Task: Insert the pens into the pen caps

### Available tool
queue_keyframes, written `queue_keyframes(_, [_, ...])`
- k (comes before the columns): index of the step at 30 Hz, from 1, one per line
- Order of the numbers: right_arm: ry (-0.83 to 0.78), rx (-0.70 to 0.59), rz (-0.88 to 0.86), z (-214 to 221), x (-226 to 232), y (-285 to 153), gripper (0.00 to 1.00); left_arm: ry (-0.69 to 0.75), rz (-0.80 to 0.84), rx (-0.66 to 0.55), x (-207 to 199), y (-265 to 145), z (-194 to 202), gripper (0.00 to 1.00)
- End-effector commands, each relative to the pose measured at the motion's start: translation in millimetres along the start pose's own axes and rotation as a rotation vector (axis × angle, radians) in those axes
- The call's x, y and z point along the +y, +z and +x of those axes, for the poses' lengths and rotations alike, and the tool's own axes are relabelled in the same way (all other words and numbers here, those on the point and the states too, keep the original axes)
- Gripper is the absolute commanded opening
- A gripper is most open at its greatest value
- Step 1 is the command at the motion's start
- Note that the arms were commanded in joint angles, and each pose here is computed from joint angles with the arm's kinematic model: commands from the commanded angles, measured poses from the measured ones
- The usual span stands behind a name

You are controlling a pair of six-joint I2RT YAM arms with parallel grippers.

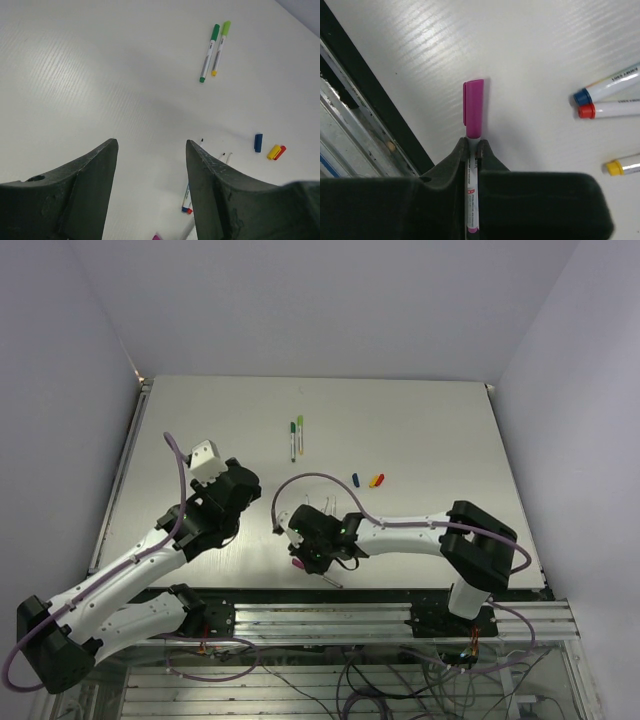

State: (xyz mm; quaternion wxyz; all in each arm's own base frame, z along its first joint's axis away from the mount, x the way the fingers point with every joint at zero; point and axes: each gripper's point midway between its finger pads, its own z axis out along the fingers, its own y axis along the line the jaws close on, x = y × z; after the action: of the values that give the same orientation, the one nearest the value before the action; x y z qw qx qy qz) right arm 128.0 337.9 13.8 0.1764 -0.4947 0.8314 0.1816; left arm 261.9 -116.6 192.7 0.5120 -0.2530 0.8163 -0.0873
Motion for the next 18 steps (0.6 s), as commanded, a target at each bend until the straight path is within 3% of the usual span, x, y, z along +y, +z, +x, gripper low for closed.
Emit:
queue_keyframes(1, [-0.022,0.063,-0.031,2.6,6.7,2.7,0.0,-0.015,-0.025,-0.038,6.4,-0.2,-7.2,0.67])
queue_keyframes(5, [-0.04,0.003,-0.067,-20.6,12.7,-10.5,0.0,-0.014,-0.031,-0.042,6.6,0.8,-7.6,0.66])
queue_keyframes(8, [0.029,-0.11,-0.032,-53.4,-3.8,-28.2,0.0,-0.007,-0.042,-0.061,7.6,0.2,-12.7,0.66])
queue_keyframes(14, [0.255,-0.393,0.058,-122.8,-83.9,-78.0,0.0,0.046,-0.037,-0.115,3.5,0.6,-26.8,0.66])
queue_keyframes(18, [0.408,-0.476,0.242,-150.4,-163.9,-95.9,0.0,0.11,-0.033,-0.129,-6.4,5.1,-32.4,0.67])
